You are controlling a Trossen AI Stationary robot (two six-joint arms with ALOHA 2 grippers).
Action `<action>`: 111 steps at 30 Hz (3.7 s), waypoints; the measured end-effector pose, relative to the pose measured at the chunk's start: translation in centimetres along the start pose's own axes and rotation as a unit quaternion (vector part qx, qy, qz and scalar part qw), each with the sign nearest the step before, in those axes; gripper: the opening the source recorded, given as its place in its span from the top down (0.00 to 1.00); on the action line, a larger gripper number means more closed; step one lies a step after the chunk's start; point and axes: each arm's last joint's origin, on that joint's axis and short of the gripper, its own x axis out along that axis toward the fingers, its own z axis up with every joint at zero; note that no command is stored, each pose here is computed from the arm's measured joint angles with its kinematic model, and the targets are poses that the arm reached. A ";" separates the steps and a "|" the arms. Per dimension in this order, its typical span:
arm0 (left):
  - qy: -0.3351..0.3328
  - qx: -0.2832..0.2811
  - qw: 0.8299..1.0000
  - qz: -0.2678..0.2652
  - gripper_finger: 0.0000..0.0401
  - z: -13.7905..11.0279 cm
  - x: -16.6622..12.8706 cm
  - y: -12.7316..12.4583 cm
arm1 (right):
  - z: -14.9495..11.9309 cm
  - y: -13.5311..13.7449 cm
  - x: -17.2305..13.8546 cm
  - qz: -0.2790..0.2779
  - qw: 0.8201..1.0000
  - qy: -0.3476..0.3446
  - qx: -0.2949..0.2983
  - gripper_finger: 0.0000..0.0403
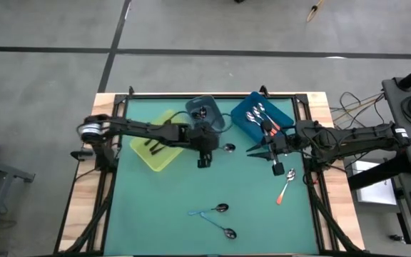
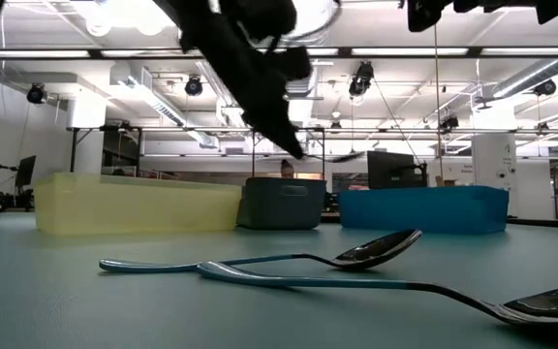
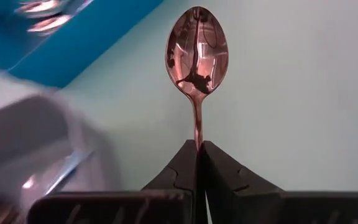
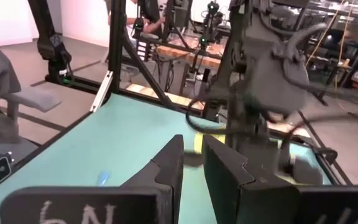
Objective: Sort silverware by color (type)
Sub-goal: Put the black spoon into the yellow bin, then put the orange spoon into the blue bin
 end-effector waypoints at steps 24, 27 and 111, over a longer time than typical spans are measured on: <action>0.006 -0.261 0.946 0.192 1.00 -14.6 -11.3 2.5 | -0.6 -1.1 1.6 -0.128 0.991 0.013 0.020 0.87; 0.019 -0.287 0.936 0.204 1.00 -16.3 -11.0 2.8 | -0.6 -1.1 1.8 -0.130 0.991 0.007 0.017 0.87; -0.167 -0.027 0.960 0.224 0.93 -8.9 -13.2 1.9 | -6.9 -1.2 5.9 -0.250 0.848 0.199 0.423 0.87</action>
